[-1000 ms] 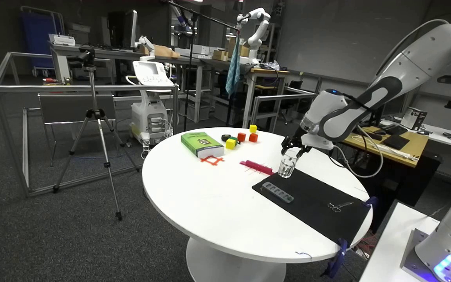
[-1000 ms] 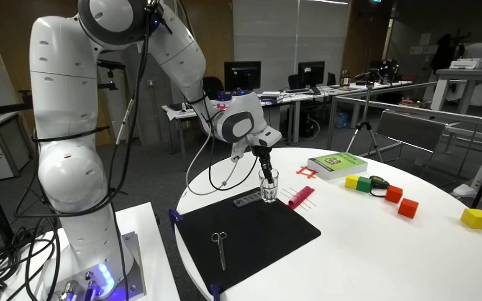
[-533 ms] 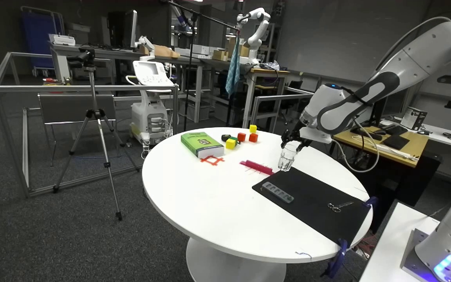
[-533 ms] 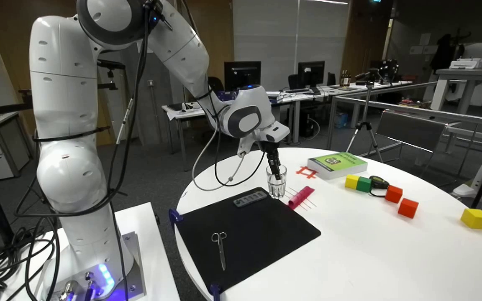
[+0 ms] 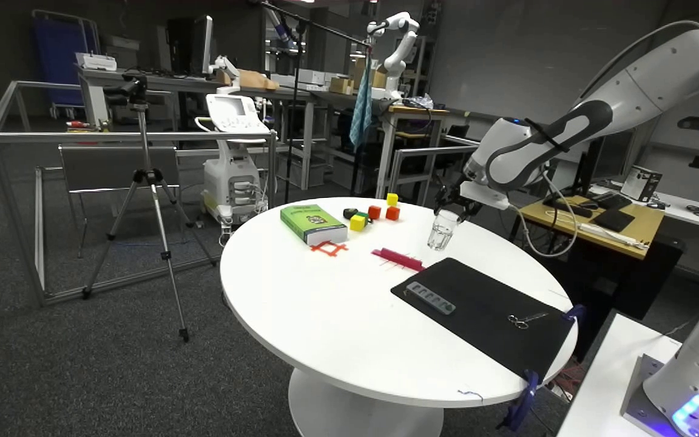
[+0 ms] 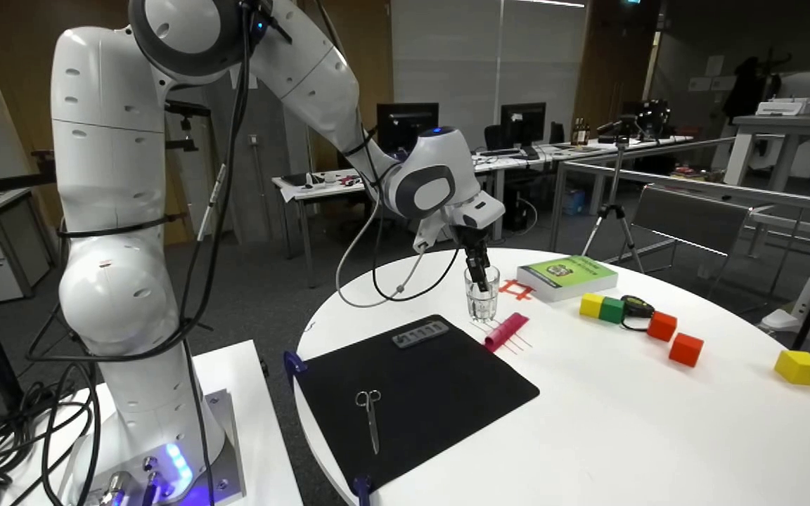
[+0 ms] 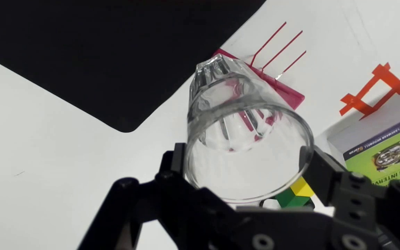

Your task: Remove the scissors from the cup, then move the cup to the right

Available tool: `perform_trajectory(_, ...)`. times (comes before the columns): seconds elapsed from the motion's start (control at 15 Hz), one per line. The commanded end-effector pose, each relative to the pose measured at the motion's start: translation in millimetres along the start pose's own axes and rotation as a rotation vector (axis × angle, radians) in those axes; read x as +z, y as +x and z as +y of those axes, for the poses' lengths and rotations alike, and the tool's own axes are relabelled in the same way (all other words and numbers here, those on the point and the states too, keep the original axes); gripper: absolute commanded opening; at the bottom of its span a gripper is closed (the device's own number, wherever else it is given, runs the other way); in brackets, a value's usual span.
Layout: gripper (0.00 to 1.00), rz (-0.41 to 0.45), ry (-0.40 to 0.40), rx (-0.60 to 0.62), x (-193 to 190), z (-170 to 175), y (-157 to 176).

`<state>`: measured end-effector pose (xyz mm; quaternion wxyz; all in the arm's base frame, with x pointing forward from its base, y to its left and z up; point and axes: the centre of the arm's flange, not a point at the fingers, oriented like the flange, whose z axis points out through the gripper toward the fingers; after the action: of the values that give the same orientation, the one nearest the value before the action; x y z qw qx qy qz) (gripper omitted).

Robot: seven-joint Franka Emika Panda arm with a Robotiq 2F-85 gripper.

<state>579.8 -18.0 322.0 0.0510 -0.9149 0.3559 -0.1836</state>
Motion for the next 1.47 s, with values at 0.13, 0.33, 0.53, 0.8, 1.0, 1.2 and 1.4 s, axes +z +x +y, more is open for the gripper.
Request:
perform_trajectory(0.13, 0.61, -0.008, -0.009, 0.047, 2.3, 7.6, 31.7)
perform_trajectory(0.33, 0.61, -0.004, -0.022, 0.074, 8.3, 18.4, 47.8)
perform_trajectory(0.53, 0.61, -0.002, -0.034, 0.106, 11.1, 31.3, 65.2)
perform_trajectory(0.8, 0.61, -0.009, -0.052, 0.137, 18.5, 50.6, 87.3)
perform_trajectory(1.0, 0.61, -0.017, -0.079, 0.151, 29.7, 66.3, 98.4)
perform_trajectory(1.2, 0.61, -0.012, -0.104, 0.155, 40.5, 80.5, 105.0)
perform_trajectory(1.4, 0.61, 0.003, -0.135, 0.153, 53.7, 94.6, 108.9)
